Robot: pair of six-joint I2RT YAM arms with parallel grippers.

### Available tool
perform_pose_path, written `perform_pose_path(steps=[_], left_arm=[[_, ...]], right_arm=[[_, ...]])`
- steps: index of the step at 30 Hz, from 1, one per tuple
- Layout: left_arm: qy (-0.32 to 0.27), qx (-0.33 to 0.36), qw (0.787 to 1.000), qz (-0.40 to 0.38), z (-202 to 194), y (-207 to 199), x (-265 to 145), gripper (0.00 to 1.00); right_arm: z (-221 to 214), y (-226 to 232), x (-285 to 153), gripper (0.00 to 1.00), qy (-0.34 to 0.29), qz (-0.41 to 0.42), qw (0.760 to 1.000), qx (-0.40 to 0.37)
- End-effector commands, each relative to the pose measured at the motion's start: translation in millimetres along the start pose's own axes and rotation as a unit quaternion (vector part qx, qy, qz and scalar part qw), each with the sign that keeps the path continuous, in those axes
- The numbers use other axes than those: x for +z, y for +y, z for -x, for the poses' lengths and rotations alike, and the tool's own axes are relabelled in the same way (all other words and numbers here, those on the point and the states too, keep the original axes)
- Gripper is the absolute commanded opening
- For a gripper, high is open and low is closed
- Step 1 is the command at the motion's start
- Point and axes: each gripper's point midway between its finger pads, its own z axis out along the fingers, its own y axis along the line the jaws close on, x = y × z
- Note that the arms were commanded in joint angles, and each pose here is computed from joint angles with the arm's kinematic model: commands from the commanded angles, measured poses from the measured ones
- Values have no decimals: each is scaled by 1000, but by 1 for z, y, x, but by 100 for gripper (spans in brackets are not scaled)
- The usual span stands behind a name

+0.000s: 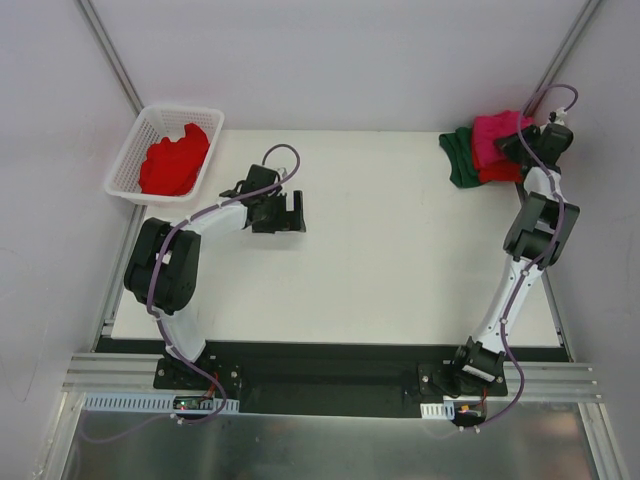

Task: Fold and stack the t-shirts
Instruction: Put the neatly folded tshirt into the corner of the board with the right arm

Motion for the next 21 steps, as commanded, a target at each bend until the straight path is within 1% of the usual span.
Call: perform_pose_path(steps=[1, 8, 14, 18, 21], left_arm=[[-30, 14, 999, -29, 26, -22, -8, 99], [-43, 30, 998, -38, 40, -31, -9, 99], [-34, 30, 998, -43, 38, -33, -3, 99], [-32, 32, 998, -41, 36, -32, -1, 99], [-31, 35, 998, -37, 36, -30, 2, 99]], right_arm=[[62, 51, -29, 1, -62, 54, 996, -19], [85, 69, -37, 1, -87, 72, 993, -30], [103, 81, -38, 1, -102, 80, 988, -82], [109, 72, -33, 1, -118, 61, 985, -112], [106, 54, -23, 1, -122, 35, 984, -125]])
